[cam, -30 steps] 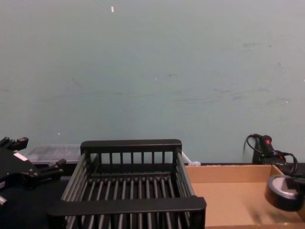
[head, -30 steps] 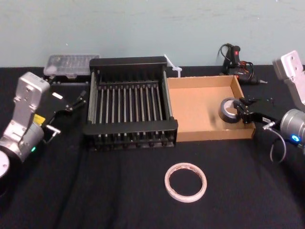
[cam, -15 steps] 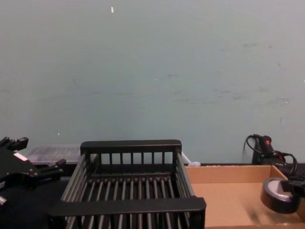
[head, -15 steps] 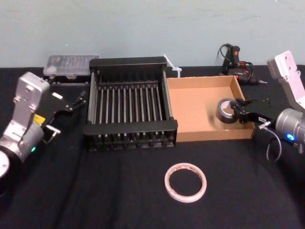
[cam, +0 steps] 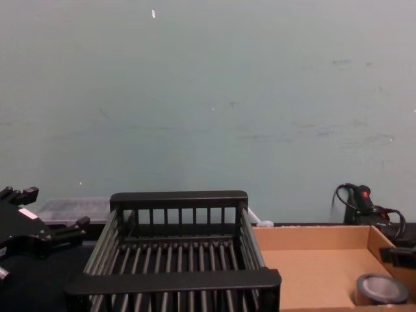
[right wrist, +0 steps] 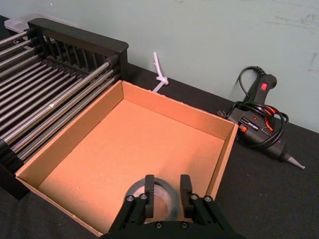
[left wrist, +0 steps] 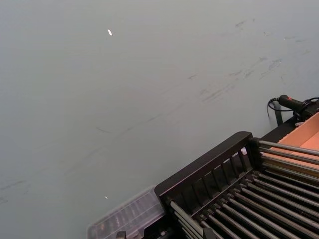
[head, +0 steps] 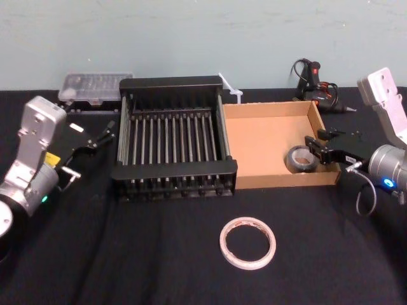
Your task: Pick up the white tape and place it into the black box , Pick up the silver tape and place it into the brown box.
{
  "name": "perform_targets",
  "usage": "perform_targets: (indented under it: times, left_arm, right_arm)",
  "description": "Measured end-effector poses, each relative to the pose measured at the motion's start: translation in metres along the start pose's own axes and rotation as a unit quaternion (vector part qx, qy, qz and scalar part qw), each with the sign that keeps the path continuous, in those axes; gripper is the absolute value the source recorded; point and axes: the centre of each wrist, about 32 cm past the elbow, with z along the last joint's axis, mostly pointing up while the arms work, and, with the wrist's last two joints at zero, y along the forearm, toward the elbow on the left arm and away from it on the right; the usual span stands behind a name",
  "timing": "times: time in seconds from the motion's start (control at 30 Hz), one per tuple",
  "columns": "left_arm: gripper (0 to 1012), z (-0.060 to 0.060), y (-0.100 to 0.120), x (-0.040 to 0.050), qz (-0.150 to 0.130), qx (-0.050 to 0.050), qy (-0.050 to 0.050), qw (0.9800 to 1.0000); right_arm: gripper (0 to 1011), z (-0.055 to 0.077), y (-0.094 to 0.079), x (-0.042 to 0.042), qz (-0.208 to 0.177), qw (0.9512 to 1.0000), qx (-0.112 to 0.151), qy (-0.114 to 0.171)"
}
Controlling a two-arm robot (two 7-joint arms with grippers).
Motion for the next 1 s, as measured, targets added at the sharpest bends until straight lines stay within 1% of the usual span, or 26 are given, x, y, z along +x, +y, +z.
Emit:
perform_targets:
  times: [0.13, 0.17, 0.2, 0.23, 0.27, 0.3, 0.4, 0.43, 0.5, 0.53, 0.63, 0.67, 0.7, 0.8, 1.0]
  left_arm:
    - [1001, 0.0, 0.0, 0.0, 0.0, 0.0, 0.0, 1.0]
    - [1001, 0.0, 0.0, 0.0, 0.0, 0.0, 0.0, 1.0]
    - [1002, 0.0, 0.0, 0.0, 0.0, 0.0, 0.0, 1.0]
    - [1002, 0.0, 0.0, 0.0, 0.0, 0.0, 0.0, 1.0]
    - [1001, 0.0, 0.0, 0.0, 0.0, 0.0, 0.0, 1.0]
    - [1001, 0.0, 0.0, 0.0, 0.0, 0.0, 0.0, 1.0]
    - [1002, 0.0, 0.0, 0.0, 0.0, 0.0, 0.0, 1.0]
    - [1001, 0.0, 0.0, 0.0, 0.0, 0.0, 0.0, 1.0]
    - [1001, 0.0, 0.0, 0.0, 0.0, 0.0, 0.0, 1.0]
    - [1001, 0.0, 0.0, 0.0, 0.0, 0.0, 0.0, 1.0]
    - [1002, 0.0, 0.0, 0.0, 0.0, 0.0, 0.0, 1.0]
    - [1001, 0.0, 0.0, 0.0, 0.0, 0.0, 0.0, 1.0]
    - [1001, 0.0, 0.0, 0.0, 0.0, 0.0, 0.0, 1.0]
    - [1001, 0.0, 0.0, 0.0, 0.0, 0.0, 0.0, 1.0]
    - [1001, 0.0, 0.0, 0.0, 0.0, 0.0, 0.0, 1.0]
  right_arm:
    - [405, 0.0, -0.0001, 0.0, 0.0, 1.0, 0.0, 0.0]
    - [468, -0.0001, -0.0001, 0.0, 0.0, 1.0, 0.0, 0.0]
    - [482, 0.0, -0.0002, 0.0001, 0.0, 1.0, 0.0, 0.0]
    - [527, -0.0001, -0.0002, 0.0001, 0.0, 1.0, 0.0, 0.0]
    - [537, -0.0001, -0.0002, 0.0001, 0.0, 1.0, 0.0, 0.0]
    - [607, -0.0001, -0.0003, 0.0, 0.0, 1.0, 0.0, 0.0]
    - [668, -0.0001, -0.0003, 0.0, 0.0, 1.0, 0.0, 0.0]
    - [726, -0.0001, -0.0004, 0.0, 0.0, 1.0, 0.0, 0.0]
    - [763, -0.0002, -0.0004, 0.0, 0.0, 1.0, 0.0, 0.0]
    - [818, -0.0002, -0.0005, 0.0, 0.0, 1.0, 0.0, 0.0]
    - [868, -0.0002, -0.0005, 0.0, 0.0, 1.0, 0.0, 0.0]
    - [893, -0.0002, -0.0005, 0.0, 0.0, 1.0, 0.0, 0.0]
    - [940, -0.0002, -0.0005, 0.0, 0.0, 1.0, 0.0, 0.0]
    - [1002, -0.0002, -0.0005, 0.0, 0.0, 1.0, 0.0, 0.0]
    - [1002, -0.0002, -0.0005, 0.0, 0.0, 1.0, 0.0, 0.0]
